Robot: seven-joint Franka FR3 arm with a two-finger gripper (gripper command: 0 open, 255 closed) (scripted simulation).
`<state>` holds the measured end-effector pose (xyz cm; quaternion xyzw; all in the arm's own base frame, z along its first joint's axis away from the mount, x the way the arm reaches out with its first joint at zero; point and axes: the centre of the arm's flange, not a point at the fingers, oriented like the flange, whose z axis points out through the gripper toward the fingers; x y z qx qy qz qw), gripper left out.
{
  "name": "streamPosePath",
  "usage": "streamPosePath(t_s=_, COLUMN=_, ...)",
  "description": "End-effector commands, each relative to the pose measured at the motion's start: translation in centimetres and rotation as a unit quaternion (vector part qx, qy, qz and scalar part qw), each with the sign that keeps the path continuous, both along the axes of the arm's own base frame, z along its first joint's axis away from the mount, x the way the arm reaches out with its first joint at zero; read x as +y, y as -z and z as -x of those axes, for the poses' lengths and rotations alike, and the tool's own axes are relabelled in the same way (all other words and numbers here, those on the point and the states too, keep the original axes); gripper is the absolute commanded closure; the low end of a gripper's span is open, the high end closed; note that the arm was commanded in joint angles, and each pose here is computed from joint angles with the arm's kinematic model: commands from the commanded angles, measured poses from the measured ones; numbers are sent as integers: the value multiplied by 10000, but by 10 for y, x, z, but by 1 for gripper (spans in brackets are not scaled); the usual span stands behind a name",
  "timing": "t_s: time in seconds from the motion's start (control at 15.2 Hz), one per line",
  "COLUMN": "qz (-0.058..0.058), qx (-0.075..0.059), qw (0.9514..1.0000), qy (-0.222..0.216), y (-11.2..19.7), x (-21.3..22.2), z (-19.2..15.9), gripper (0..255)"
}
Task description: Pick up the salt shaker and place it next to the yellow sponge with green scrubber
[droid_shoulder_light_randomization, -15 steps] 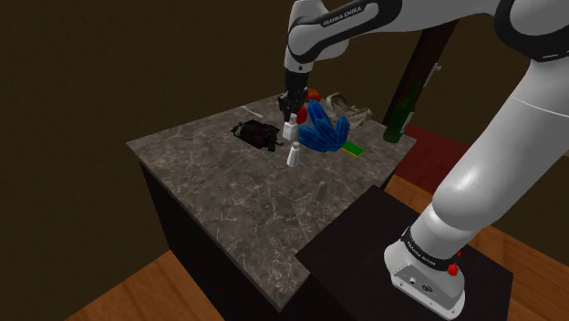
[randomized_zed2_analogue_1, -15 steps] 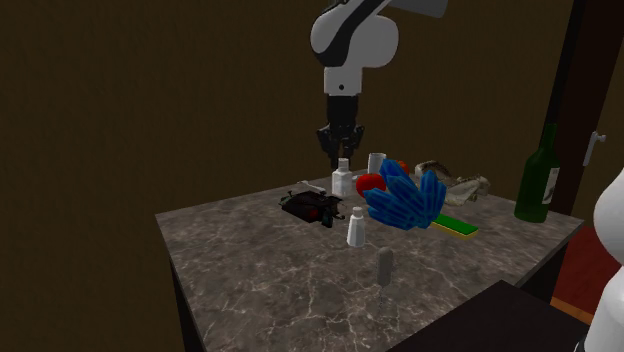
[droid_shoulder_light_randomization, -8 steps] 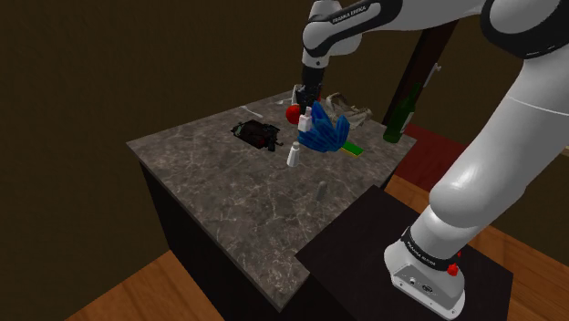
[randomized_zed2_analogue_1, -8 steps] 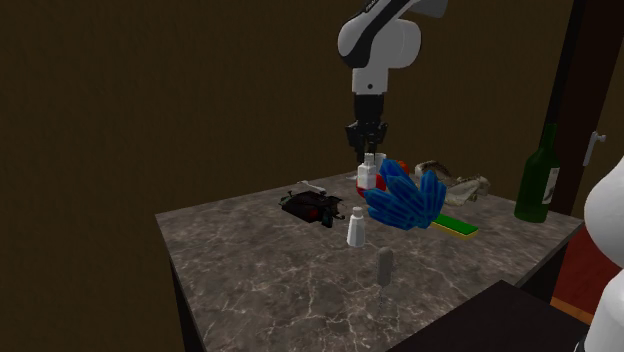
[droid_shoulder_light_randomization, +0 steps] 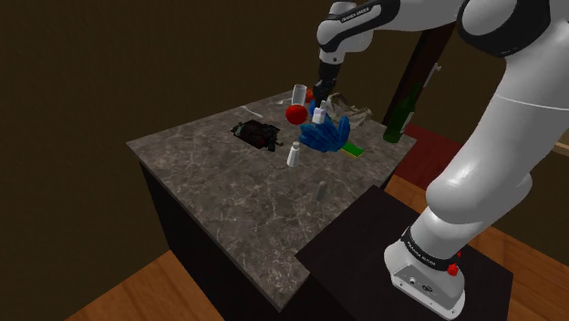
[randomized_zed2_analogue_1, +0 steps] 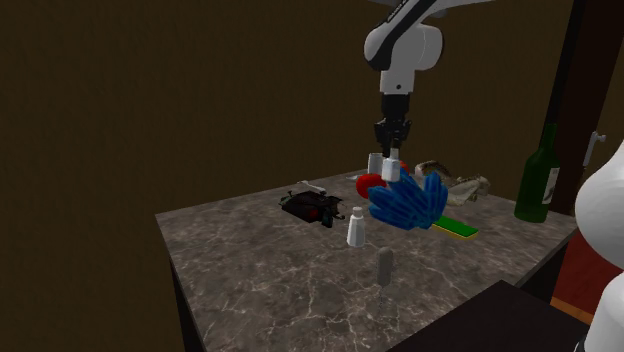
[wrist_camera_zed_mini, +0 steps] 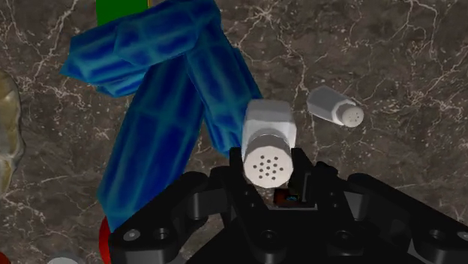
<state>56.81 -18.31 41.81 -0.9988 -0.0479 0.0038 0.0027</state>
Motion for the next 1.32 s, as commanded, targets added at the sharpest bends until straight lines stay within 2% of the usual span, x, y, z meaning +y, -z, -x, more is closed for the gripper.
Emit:
streamPosePath(t_s=0.0, qz=3, qx=36, qw=10000, qy=13, y=2, x=-29, z=-2, gripper=255)
streamPosePath(t_s=1.25, qz=3, qx=36, qw=10000, qy=13, y=1, x=-279, z=-20, gripper=255)
